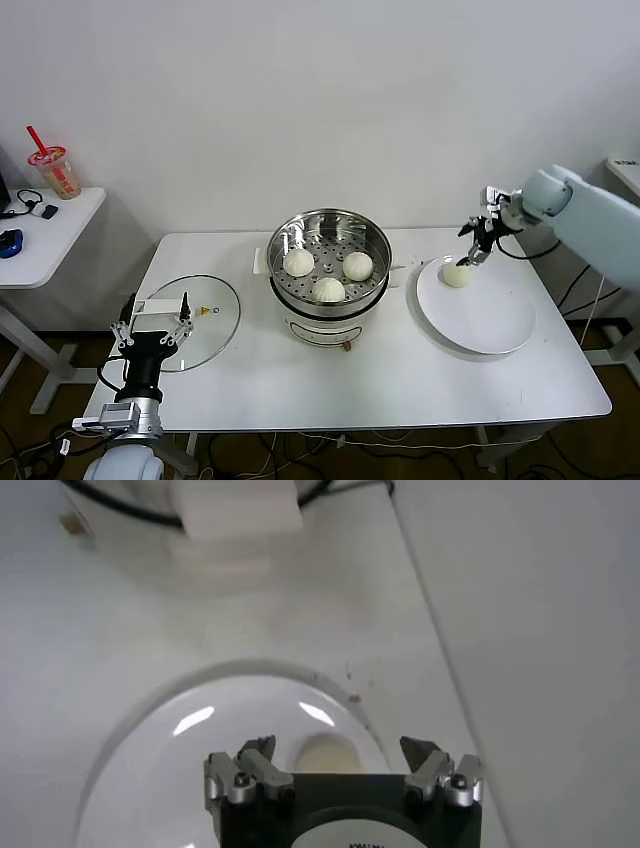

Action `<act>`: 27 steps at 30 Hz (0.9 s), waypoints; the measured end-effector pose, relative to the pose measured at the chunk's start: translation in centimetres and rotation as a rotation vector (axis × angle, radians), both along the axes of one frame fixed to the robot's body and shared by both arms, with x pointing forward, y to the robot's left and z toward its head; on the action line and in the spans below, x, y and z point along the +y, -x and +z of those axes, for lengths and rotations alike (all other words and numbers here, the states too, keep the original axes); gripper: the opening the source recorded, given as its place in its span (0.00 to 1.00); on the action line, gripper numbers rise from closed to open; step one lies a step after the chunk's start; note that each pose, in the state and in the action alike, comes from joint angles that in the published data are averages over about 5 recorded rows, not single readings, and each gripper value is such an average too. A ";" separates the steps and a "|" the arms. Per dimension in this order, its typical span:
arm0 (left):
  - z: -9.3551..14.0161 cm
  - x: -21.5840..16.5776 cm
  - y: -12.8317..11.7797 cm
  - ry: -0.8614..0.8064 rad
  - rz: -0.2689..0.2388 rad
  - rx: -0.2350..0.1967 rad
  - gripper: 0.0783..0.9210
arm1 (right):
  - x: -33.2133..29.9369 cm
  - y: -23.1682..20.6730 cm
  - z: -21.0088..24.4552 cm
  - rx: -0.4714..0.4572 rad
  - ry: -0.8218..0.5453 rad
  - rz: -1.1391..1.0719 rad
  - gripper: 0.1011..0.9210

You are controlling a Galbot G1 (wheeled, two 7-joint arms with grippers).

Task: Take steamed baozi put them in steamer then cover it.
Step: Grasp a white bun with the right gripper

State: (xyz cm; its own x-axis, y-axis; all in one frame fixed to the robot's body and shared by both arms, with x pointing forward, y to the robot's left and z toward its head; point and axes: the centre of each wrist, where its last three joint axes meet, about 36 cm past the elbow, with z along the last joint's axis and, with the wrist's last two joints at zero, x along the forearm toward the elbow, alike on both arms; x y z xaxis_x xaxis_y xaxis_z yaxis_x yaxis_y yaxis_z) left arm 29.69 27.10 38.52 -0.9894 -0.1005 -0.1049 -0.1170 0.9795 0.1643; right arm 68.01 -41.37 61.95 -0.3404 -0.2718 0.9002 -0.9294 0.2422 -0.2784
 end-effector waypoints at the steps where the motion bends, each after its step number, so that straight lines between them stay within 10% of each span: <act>1: 0.1 -0.1 0.0 -0.002 -0.002 -0.004 0.88 | 0.6 0.3 1.0 -0.007 -0.008 0.014 0.88; 12: 0.6 -1.2 0.0 -0.004 -0.010 -0.010 0.88 | 9.0 2.8 9.6 -0.040 -0.118 0.149 0.88; 27: 0.9 -2.0 -0.6 -0.008 -0.031 -0.014 0.88 | 22.0 -0.3 9.1 0.061 -0.118 0.254 0.88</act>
